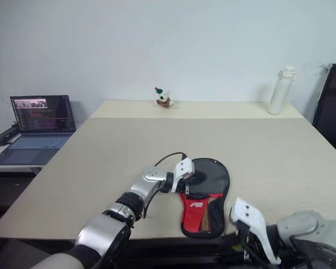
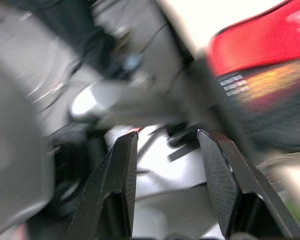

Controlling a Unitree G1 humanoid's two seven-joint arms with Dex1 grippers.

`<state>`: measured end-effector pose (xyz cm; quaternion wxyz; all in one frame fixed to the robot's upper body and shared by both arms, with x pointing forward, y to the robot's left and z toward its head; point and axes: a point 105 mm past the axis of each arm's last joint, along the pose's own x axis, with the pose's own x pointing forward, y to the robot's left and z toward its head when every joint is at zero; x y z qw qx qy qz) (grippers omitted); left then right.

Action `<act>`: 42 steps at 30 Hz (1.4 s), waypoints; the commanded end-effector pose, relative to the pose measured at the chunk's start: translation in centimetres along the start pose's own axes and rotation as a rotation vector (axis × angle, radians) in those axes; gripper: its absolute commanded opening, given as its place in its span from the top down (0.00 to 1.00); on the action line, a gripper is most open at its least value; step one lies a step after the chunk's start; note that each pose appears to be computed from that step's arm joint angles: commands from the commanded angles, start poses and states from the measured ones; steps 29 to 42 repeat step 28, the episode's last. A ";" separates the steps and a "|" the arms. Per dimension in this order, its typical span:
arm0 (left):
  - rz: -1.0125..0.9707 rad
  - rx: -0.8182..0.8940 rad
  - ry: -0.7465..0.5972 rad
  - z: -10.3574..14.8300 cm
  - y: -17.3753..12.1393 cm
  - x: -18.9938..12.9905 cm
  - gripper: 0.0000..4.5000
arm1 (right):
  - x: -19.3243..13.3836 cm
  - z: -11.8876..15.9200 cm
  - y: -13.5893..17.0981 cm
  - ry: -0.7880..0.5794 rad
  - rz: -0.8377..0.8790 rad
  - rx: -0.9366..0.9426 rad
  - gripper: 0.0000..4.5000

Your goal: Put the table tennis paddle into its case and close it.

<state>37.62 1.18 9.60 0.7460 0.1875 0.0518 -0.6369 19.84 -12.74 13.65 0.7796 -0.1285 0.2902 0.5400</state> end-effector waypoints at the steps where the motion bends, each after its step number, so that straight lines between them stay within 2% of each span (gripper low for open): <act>1: 0.041 -0.003 -0.117 1.9 1.0 -3.1 0.00 | -1.2 3.1 -3.8 -0.161 -0.174 -0.092 0.54; 4: 0.074 -0.042 -0.155 2.2 0.7 -6.4 0.00 | -1.5 5.4 -5.8 -0.288 -0.224 -0.163 0.54; 9: 0.151 -0.104 -0.146 2.4 -1.4 -10.7 0.00 | -2.0 6.5 -8.9 -0.370 -0.215 -0.202 0.54; 14: 0.248 -0.130 -0.125 2.6 -3.1 -12.7 0.00 | -2.5 6.6 -13.4 -0.367 -0.283 -0.242 0.54; 22: 0.331 -0.099 -0.118 3.3 -1.8 -12.6 0.00 | -4.9 5.2 -17.8 -0.290 -0.392 -0.260 0.54; 28: 0.361 -0.128 -0.119 2.0 -1.4 -12.8 0.00 | -5.5 3.6 -17.1 -0.251 -0.452 -0.225 0.54; 42: 0.361 -0.128 -0.119 2.0 -1.4 -12.8 0.00 | -5.5 3.6 -17.1 -0.251 -0.452 -0.225 0.54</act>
